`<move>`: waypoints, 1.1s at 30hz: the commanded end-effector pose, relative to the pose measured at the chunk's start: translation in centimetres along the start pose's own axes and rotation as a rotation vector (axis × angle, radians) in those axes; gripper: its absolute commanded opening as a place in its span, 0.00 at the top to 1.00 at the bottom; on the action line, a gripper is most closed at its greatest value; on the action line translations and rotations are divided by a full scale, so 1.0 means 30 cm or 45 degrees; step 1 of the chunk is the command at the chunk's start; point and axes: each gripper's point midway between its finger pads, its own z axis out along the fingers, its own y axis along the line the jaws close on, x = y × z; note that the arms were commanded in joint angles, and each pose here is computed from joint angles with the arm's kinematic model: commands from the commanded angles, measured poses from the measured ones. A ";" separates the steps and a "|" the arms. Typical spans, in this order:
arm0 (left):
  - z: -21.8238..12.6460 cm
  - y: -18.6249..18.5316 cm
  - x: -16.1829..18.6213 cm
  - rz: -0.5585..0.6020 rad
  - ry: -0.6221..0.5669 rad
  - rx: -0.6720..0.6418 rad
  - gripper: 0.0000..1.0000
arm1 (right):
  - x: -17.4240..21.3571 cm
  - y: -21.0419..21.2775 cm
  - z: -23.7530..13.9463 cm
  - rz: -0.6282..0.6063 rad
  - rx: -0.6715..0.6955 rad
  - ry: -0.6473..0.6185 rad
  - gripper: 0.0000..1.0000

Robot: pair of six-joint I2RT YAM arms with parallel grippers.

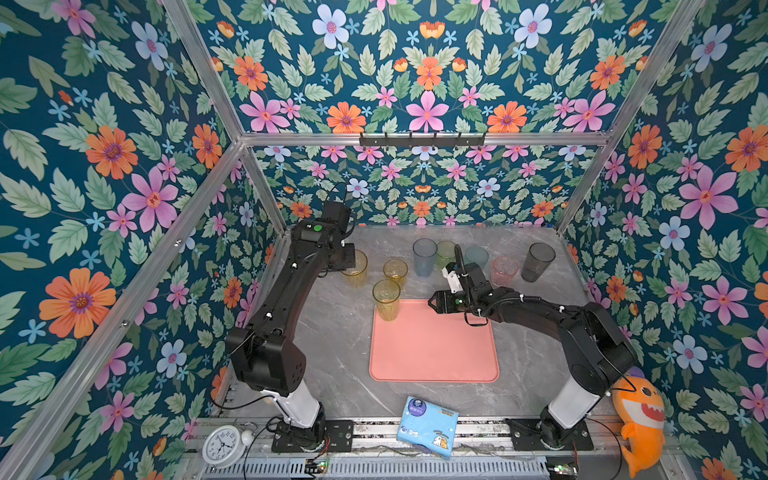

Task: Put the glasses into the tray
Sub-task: 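Lift the yellow cup with the left gripper and carry it over the tray, then lower the yellow cup onto the tray beside the green cup and open the left gripper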

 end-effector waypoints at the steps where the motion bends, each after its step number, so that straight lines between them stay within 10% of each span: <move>1: -0.020 0.014 0.064 0.001 0.043 0.003 1.00 | -0.007 0.003 -0.002 -0.003 0.002 -0.005 0.24; 33: 0.044 -0.078 0.456 0.051 0.212 0.119 1.00 | 0.000 0.008 0.009 0.001 -0.001 0.020 0.24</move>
